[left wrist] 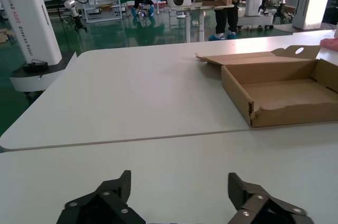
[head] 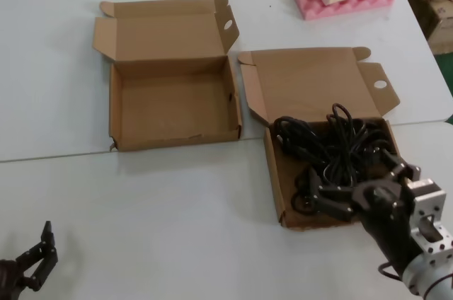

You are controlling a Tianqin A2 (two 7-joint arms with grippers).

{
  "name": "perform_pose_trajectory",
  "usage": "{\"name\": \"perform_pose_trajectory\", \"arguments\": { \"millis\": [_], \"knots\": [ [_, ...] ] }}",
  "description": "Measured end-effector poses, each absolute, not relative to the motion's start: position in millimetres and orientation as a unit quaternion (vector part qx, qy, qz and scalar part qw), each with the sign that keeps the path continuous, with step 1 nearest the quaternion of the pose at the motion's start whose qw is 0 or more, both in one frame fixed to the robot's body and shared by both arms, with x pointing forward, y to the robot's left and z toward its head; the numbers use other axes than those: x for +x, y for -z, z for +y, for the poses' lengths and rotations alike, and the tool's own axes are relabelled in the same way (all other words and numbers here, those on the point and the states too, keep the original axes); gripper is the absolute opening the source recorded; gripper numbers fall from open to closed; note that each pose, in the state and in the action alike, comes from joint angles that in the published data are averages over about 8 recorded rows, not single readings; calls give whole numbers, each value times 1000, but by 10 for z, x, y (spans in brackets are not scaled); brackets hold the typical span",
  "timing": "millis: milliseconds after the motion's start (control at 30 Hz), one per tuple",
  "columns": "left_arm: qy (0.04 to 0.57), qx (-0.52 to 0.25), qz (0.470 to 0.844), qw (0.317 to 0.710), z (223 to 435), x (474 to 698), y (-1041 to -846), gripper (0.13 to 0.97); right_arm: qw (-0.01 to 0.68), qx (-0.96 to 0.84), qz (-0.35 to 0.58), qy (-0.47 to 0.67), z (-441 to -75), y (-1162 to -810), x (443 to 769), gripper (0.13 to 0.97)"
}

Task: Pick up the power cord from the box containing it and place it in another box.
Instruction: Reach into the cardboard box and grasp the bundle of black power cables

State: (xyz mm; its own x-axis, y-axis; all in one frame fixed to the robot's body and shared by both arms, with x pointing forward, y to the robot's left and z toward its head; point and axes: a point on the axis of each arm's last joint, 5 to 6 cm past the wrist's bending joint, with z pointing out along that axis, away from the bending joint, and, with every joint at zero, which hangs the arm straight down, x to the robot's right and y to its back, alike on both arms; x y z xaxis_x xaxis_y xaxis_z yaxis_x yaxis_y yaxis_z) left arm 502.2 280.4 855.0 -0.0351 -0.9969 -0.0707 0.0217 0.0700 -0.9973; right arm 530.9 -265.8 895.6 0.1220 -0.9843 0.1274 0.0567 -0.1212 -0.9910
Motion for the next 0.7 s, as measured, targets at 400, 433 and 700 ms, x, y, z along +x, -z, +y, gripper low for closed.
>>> {"name": "perform_pose_trajectory", "arguments": {
  "millis": [400, 433, 700],
  "knots": [
    [496, -468, 521, 513, 2804, 5022, -8550, 510, 483, -552, 451, 509, -2706, -8752, 5284, 929],
    [496, -468, 521, 513, 2804, 5022, -8550, 483, 482, -552, 451, 509, -2705, -8747, 5279, 917],
    [496, -468, 521, 513, 2804, 5022, -8550, 332, 480, -552, 455, 508, -2690, -8702, 5269, 828]
  ]
}}
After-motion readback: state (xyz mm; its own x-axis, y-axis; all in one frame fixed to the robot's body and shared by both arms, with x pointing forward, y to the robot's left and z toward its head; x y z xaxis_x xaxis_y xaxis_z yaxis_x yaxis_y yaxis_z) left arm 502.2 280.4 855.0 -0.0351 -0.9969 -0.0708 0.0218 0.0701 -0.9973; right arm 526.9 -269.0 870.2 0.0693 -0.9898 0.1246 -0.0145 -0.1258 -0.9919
